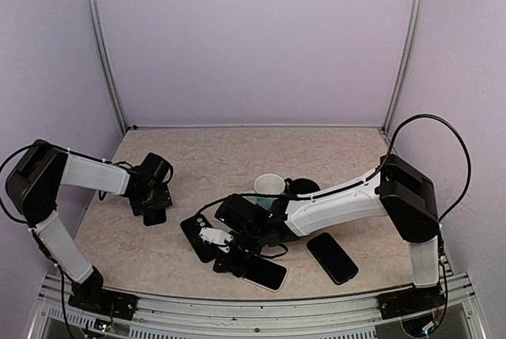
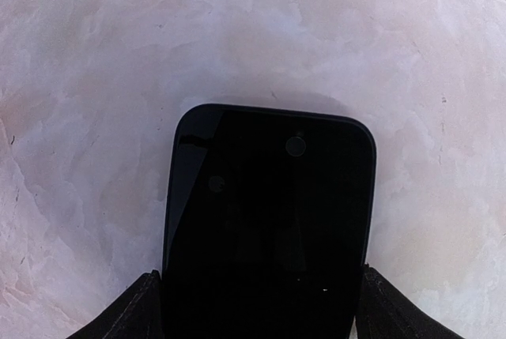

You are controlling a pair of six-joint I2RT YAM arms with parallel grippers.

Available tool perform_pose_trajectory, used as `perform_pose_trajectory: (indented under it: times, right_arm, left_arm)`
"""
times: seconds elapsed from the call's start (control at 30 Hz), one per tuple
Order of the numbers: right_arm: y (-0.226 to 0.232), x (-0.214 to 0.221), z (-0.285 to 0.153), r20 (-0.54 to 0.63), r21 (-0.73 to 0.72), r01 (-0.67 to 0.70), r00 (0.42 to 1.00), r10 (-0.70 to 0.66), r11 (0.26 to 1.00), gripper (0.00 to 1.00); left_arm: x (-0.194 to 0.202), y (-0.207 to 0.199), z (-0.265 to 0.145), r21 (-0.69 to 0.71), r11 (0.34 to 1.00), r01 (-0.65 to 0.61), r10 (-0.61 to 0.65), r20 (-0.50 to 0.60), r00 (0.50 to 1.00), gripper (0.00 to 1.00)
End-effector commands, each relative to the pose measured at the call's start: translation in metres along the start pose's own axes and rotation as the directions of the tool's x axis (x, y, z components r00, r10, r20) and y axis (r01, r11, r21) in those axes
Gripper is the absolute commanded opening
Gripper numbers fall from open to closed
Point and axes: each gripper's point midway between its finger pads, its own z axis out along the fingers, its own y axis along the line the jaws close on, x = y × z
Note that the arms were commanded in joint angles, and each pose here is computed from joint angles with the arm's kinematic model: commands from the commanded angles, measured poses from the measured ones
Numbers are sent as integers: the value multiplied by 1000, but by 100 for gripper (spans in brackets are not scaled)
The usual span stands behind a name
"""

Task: Put the phone into the phone case

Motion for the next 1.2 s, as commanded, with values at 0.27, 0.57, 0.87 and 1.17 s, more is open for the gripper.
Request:
perform_pose_trajectory:
  times: [0.27, 0.57, 0.87, 1.17]
  right_arm:
    - [-84, 65, -38, -53, 388, -200, 970, 239, 900, 0]
    - [-93, 65, -67, -52, 455, -167, 976, 213, 875, 0]
    - [-85, 13, -85, 72, 415, -174, 985, 159, 893, 0]
    - [-56, -98, -60, 312, 96, -252, 926, 211, 963, 17]
  left_arm:
    - [69, 1, 16, 66, 997, 36, -20, -228, 973, 66]
    - [83, 0, 18, 92, 994, 65, -39, -262, 964, 44]
    - [80, -2, 7, 90, 994, 63, -39, -246, 968, 20]
    - [70, -19, -29, 177, 978, 115, -97, -103, 990, 5]
